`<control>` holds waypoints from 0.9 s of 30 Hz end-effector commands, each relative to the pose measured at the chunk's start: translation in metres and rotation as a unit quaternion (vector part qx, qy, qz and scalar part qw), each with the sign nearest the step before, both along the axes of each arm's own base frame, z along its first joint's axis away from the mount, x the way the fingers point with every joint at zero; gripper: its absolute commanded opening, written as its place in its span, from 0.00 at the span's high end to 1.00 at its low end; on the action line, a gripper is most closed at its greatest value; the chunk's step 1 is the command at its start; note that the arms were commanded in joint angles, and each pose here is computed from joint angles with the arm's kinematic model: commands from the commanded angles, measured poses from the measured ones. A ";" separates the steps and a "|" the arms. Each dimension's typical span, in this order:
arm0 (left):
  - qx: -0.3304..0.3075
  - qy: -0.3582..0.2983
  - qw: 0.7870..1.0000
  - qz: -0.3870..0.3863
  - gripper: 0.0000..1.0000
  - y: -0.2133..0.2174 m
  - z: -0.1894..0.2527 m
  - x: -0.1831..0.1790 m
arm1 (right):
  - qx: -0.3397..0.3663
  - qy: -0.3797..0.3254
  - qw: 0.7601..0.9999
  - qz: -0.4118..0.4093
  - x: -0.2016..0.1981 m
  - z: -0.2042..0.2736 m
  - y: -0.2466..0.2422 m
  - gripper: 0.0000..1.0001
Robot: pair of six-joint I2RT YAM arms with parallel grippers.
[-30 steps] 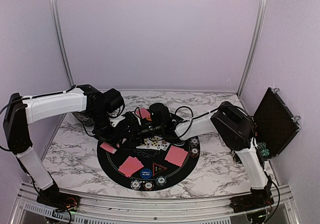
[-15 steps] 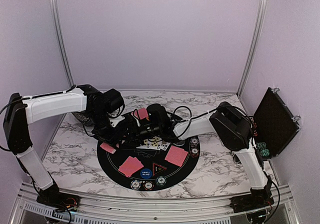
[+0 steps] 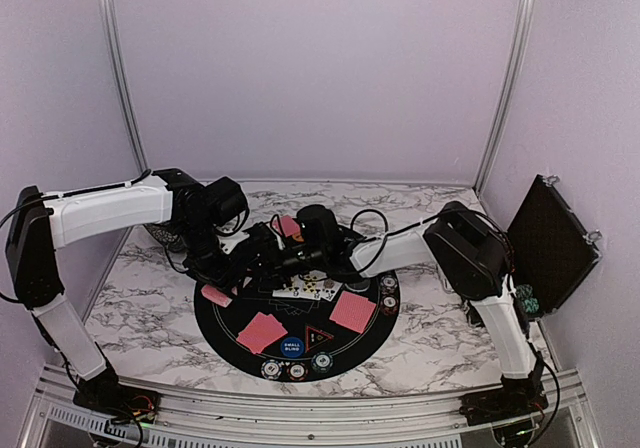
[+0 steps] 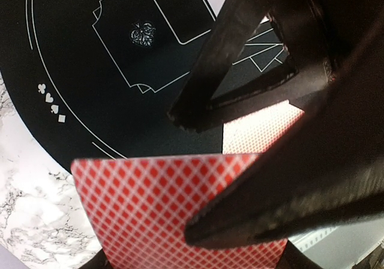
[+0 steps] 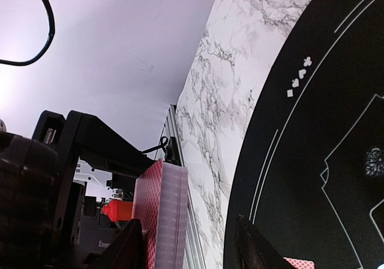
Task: Distribute texas hold em gaming equipment
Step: Pick up the poker card from the face-down deck piles.
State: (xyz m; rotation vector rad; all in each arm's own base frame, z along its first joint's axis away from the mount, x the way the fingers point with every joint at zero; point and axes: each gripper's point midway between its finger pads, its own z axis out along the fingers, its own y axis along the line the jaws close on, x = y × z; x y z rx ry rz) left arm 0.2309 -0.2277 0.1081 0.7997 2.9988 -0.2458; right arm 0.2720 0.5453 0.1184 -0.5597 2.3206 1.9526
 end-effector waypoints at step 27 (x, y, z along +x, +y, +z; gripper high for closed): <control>0.000 -0.015 1.000 -0.001 0.44 0.005 0.012 -0.001 | 0.034 -0.027 0.998 -0.038 0.013 0.049 -0.025 0.57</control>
